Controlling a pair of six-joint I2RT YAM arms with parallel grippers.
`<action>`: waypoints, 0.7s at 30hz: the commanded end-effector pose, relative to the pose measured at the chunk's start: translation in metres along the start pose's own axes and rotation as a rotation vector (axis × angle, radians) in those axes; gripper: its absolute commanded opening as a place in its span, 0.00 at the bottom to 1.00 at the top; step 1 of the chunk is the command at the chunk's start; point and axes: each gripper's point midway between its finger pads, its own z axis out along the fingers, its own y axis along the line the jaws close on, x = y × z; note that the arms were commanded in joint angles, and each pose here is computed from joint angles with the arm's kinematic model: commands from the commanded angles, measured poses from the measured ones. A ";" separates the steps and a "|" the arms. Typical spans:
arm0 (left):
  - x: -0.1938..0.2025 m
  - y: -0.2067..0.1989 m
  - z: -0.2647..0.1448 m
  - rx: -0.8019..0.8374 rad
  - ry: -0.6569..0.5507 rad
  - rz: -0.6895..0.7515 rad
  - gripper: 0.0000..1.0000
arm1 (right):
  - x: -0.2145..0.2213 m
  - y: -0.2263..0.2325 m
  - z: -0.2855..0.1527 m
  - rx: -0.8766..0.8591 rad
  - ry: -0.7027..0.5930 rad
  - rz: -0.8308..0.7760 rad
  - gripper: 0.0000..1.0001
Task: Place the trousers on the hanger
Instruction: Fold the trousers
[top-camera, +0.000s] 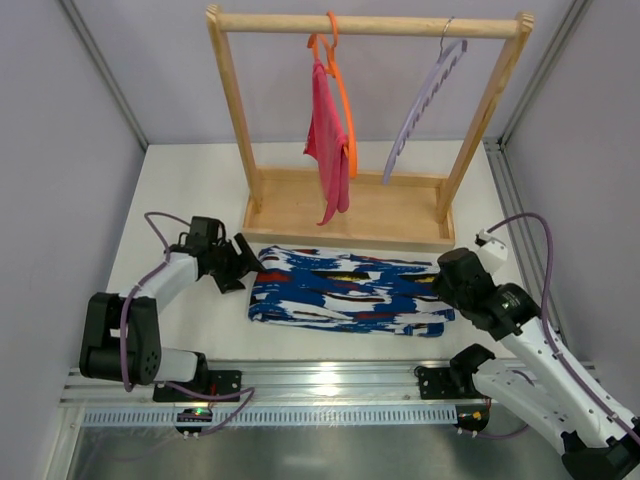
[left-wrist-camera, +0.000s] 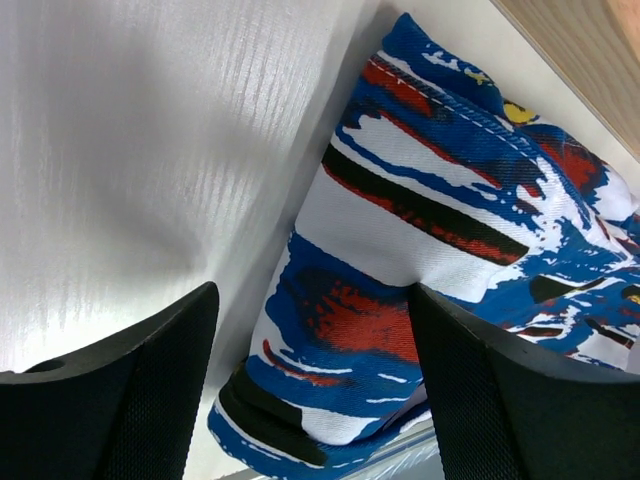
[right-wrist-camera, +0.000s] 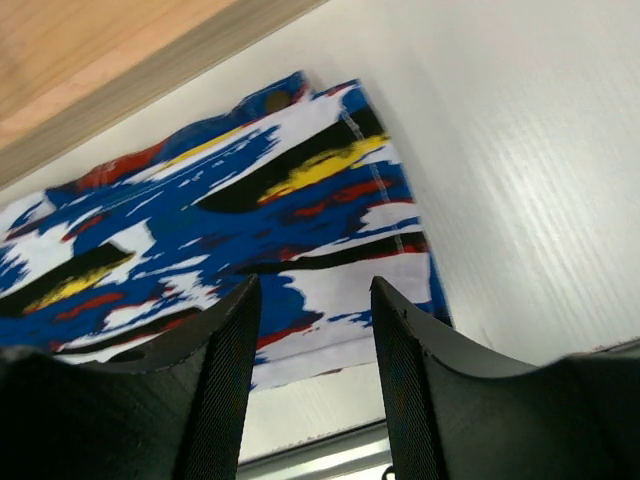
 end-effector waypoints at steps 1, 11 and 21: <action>-0.001 -0.015 0.006 0.077 0.007 -0.003 0.76 | -0.001 0.043 -0.007 -0.238 0.016 -0.094 0.51; -0.009 0.023 0.000 -0.152 -0.051 -0.025 0.01 | 0.073 0.060 0.045 -0.347 0.176 -0.056 0.49; -0.029 -0.018 -0.044 -0.012 -0.179 0.019 0.58 | 0.055 0.116 -0.006 -0.662 0.176 -0.208 0.43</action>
